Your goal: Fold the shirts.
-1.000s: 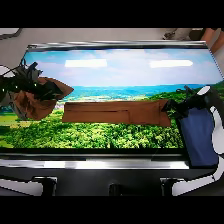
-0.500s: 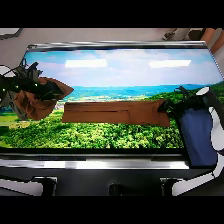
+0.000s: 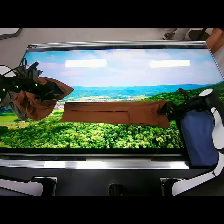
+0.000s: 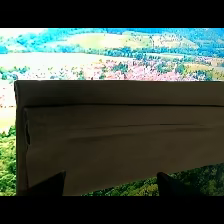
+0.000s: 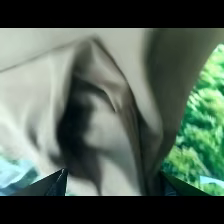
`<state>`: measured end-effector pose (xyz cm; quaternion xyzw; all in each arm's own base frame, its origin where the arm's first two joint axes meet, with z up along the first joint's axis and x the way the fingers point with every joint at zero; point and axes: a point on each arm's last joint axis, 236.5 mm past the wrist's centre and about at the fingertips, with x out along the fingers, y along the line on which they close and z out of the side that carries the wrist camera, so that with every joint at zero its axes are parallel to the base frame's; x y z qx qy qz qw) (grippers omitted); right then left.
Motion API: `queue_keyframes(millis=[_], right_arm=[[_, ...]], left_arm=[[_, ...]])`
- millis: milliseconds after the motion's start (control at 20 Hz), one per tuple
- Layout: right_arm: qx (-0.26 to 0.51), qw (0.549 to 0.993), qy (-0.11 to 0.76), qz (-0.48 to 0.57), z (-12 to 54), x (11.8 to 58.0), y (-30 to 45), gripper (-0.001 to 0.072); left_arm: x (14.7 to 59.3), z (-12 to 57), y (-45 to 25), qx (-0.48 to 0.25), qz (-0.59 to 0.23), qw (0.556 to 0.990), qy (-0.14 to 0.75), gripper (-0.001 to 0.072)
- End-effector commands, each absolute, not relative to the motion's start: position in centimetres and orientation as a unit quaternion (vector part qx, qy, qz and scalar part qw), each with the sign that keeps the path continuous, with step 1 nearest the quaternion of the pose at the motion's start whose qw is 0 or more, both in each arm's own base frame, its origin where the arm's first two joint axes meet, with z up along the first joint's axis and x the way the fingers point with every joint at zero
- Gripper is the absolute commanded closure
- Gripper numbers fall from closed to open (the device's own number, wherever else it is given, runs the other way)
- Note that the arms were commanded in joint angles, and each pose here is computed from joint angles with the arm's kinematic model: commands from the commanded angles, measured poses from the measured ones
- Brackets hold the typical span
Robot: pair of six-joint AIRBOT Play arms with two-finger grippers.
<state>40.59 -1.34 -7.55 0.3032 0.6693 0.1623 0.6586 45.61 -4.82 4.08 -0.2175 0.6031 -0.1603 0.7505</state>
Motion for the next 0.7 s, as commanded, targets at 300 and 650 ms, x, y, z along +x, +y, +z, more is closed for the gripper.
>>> queue_keyframes(millis=[300, 650], right_arm=[[0.338, 0.658, 0.651, 0.172, -7.2, 41.6, -0.6, 0.0011], [0.280, 0.676, 0.668, 0.135, -9.3, 42.3, 0.2, 0.0055]], left_arm=[[45.2, 4.1, -4.9, -0.217, -0.163, 0.745, 0.610, 0.0049], [45.1, 4.0, -5.0, -0.217, -0.164, 0.743, 0.611, 0.0049]])
